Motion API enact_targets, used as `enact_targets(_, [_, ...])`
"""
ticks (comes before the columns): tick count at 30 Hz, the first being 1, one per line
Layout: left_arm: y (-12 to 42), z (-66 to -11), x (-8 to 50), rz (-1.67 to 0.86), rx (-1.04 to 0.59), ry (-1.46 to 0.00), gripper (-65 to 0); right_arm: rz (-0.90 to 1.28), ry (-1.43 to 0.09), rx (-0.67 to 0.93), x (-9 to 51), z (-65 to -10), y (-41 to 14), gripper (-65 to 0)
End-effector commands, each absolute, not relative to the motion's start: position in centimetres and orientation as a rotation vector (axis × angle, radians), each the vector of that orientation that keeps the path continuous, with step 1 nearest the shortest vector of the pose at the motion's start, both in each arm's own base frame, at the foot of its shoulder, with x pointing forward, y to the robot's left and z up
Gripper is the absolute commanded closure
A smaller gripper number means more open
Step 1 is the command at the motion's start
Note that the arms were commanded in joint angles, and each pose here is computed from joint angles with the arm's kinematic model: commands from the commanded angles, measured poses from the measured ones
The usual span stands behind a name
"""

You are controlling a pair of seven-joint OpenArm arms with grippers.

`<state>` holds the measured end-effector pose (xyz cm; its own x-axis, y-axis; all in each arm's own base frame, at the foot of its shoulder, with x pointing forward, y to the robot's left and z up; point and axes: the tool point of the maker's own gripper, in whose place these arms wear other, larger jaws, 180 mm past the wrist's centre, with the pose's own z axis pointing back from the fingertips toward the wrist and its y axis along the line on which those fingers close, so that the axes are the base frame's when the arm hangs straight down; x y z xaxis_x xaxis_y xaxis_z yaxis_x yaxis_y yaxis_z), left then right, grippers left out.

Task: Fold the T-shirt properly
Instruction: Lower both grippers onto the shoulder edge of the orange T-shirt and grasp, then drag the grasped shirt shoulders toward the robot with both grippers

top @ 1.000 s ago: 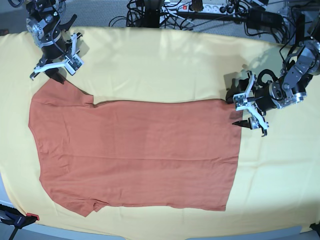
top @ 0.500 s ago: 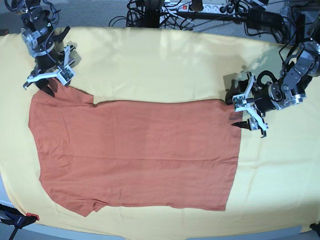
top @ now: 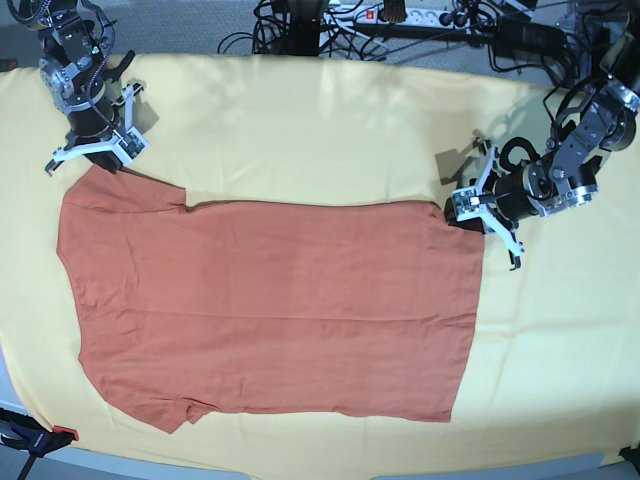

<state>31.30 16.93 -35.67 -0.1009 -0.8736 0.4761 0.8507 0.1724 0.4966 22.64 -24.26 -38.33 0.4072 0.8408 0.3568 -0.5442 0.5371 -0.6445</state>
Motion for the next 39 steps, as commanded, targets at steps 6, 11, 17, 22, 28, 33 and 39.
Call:
enact_targets(6, [18.6, -31.9, 33.2, -1.436, 0.092, -0.883, 0.0, 0.961, -0.737, -0.559, 23.3, -35.1, -24.8, 0.0])
enact_targets(11, [18.6, -32.6, 30.4, -1.439, -0.039, -0.756, 0.0, 0.974, -0.724, -0.535, 21.1, -34.3, -23.5, 0.0])
enact_targets(17, [18.6, -31.9, 27.3, -1.382, -0.221, -0.668, 0.0, 0.998, -0.656, -0.480, 17.3, -34.7, -22.3, 0.0])
enact_targets(22, [19.6, -31.9, 23.4, -1.318, -0.329, -0.582, 0.0, 1.017, -0.546, -0.449, 14.1, -35.6, -22.4, 0.0])
enact_targets(28, [19.8, -32.9, 17.4, -1.333, -0.416, -0.418, 0.0, 1.030, -0.516, -0.402, 11.8, -35.5, -21.5, 0.0])
enact_targets(33, [20.1, -33.5, 13.6, -1.389, -0.429, -0.289, 0.0, 1.032, -0.444, -0.374, 9.2, -35.7, -21.4, 0.0])
enact_targets(39, [19.2, -32.8, 13.0, -1.428, -0.447, -0.297, 0.0, 1.041, -0.373, -0.335, 6.4, -36.2, -21.4, 0.0])
